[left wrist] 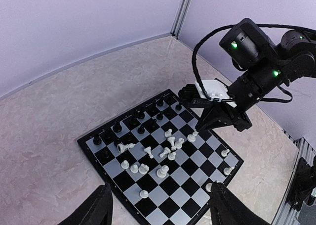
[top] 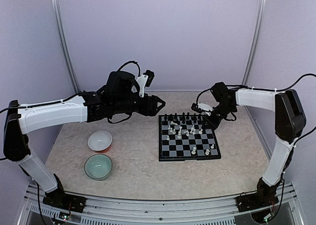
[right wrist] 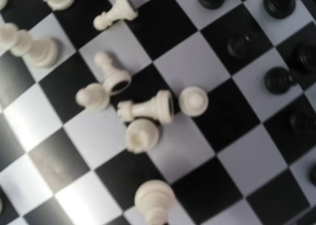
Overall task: Set up the chess pieces on the board
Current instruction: Pick up the bishop from the chessboard, then place the bishop on the chessboard.
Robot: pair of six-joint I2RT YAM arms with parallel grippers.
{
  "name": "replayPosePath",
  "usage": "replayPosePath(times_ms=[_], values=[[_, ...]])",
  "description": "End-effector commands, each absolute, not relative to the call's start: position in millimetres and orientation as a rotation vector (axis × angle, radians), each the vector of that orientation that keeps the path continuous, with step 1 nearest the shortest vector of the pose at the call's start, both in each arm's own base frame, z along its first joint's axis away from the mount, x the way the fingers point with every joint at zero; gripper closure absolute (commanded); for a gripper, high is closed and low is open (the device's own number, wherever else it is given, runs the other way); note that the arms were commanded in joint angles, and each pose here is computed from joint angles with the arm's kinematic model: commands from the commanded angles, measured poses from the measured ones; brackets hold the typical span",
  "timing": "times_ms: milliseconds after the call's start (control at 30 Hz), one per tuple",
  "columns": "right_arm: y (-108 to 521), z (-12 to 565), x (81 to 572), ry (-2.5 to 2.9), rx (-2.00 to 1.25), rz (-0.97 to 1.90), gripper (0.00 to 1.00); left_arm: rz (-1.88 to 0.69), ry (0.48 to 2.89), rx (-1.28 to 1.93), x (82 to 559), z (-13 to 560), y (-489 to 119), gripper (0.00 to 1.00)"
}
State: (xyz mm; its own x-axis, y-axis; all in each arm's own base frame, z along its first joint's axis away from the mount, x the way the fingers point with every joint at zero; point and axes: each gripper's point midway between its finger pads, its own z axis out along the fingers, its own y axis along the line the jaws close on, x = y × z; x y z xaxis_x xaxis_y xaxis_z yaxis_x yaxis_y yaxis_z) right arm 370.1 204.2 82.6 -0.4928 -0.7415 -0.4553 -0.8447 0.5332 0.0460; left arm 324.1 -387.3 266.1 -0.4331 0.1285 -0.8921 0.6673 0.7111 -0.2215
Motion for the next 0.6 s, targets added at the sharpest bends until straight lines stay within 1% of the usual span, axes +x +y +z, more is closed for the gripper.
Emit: replayPosePath(times_ms=[0,333,367,467,567], values=[[198,91,353,2.386,-1.325,0.345,1.0,-0.709,1.939,0.643,321,272,-395,0.33],[193,68,322,2.429,-1.387,0.351,1.0,-0.703,1.954,0.656,319,264,-399,0.33],[194,66,321,2.429,-1.394,0.348,0.98,-0.702,1.957,0.658,319,262,-400,0.33],[196,65,321,2.43,-1.397,0.352,0.84,-0.701,1.958,0.659,319,262,-400,0.33],[201,66,322,2.421,-1.402,0.36,0.78,-0.7,1.958,0.662,319,262,-400,0.33]])
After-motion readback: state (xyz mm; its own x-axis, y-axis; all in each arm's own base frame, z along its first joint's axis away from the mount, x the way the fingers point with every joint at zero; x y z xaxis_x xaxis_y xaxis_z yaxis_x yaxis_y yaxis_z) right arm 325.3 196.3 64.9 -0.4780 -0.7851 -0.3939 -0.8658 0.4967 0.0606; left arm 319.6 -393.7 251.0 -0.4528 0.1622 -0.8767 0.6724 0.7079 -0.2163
